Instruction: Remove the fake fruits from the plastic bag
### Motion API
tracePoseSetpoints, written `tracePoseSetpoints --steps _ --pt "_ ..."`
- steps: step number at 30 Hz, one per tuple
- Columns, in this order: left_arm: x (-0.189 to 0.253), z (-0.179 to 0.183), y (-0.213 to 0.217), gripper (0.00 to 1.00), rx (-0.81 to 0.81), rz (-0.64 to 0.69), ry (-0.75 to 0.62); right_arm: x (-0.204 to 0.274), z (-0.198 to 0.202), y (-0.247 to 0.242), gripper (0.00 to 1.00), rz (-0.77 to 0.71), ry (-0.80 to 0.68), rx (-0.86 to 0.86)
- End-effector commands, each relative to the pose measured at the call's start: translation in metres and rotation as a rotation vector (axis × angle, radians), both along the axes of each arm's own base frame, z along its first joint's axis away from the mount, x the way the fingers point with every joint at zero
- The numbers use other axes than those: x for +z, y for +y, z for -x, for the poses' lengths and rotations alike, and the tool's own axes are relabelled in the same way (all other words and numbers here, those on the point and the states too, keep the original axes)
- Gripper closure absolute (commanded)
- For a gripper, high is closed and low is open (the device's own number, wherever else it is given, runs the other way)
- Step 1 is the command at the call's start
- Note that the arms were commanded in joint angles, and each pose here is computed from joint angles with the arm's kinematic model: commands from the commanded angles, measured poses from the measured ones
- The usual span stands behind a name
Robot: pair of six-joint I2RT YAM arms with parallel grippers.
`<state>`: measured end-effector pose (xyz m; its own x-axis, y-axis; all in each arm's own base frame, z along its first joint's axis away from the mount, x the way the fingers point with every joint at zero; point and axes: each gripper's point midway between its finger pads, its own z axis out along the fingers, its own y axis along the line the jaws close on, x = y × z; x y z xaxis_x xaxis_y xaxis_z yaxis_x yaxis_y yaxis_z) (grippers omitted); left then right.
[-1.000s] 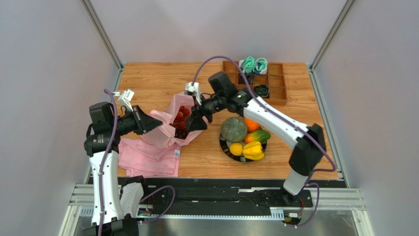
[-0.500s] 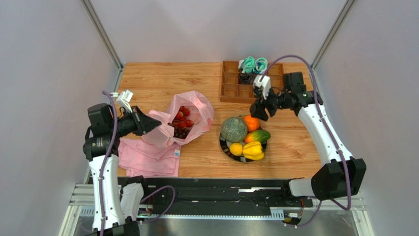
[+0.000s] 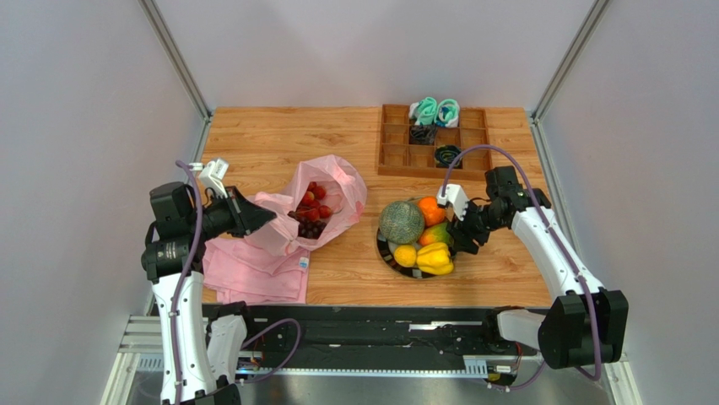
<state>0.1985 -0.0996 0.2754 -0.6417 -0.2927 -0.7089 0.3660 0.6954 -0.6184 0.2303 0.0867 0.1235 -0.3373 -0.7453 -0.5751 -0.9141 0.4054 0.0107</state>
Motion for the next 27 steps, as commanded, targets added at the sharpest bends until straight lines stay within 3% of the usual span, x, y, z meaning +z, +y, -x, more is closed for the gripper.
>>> tracePoseSetpoints --steps 1,17,27 --pt "0.0 0.001 -0.001 1.0 -0.014 -0.017 -0.023 -0.015 0.016 -0.017 0.59 0.065 0.028 0.031" --pt "-0.005 0.001 0.001 1.0 -0.013 -0.026 -0.001 -0.045 0.016 0.005 0.61 -0.039 0.176 -0.029" --pt "-0.011 0.0 0.001 1.0 -0.01 -0.025 0.013 -0.054 0.015 0.01 0.57 -0.059 0.218 -0.058"
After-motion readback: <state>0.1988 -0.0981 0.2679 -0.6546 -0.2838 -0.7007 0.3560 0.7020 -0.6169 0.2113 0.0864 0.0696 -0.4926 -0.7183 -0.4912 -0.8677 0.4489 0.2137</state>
